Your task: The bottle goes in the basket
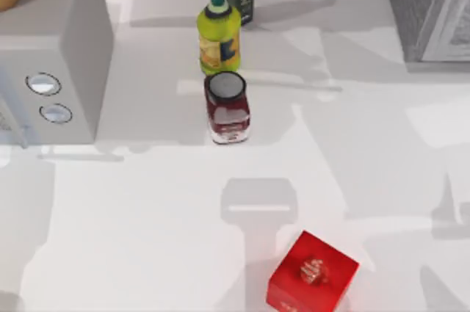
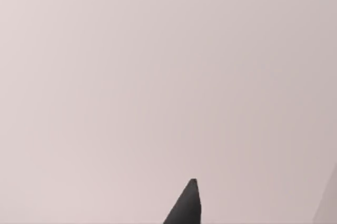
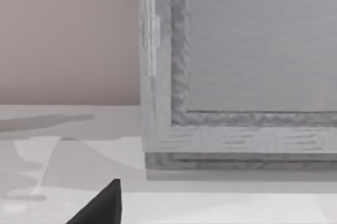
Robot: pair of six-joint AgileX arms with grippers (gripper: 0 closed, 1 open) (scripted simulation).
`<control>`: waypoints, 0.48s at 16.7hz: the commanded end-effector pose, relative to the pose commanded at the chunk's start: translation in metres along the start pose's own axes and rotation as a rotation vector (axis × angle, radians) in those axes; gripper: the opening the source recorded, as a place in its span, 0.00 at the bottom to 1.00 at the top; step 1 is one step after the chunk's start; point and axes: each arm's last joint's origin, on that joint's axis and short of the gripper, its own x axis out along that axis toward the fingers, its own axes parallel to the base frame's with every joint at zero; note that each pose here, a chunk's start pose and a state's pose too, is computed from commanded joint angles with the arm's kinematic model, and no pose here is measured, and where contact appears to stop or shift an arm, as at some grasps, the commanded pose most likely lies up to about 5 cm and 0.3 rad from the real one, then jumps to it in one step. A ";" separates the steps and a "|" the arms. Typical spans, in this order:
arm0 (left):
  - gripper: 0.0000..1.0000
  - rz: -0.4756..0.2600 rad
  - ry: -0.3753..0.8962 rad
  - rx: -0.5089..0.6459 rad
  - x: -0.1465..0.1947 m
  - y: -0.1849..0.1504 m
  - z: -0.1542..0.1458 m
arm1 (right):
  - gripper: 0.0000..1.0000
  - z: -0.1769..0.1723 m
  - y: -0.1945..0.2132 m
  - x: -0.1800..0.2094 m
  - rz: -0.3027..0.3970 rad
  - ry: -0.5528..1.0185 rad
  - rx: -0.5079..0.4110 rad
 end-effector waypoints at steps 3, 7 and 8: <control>0.98 0.000 0.000 0.000 0.000 0.000 0.000 | 1.00 0.000 0.000 0.000 0.000 0.000 0.000; 1.00 0.000 0.000 0.000 0.000 0.000 0.000 | 1.00 0.000 0.000 0.000 0.000 0.000 0.000; 1.00 0.000 0.000 0.000 0.000 0.000 0.000 | 1.00 0.000 0.000 0.000 0.000 0.000 0.000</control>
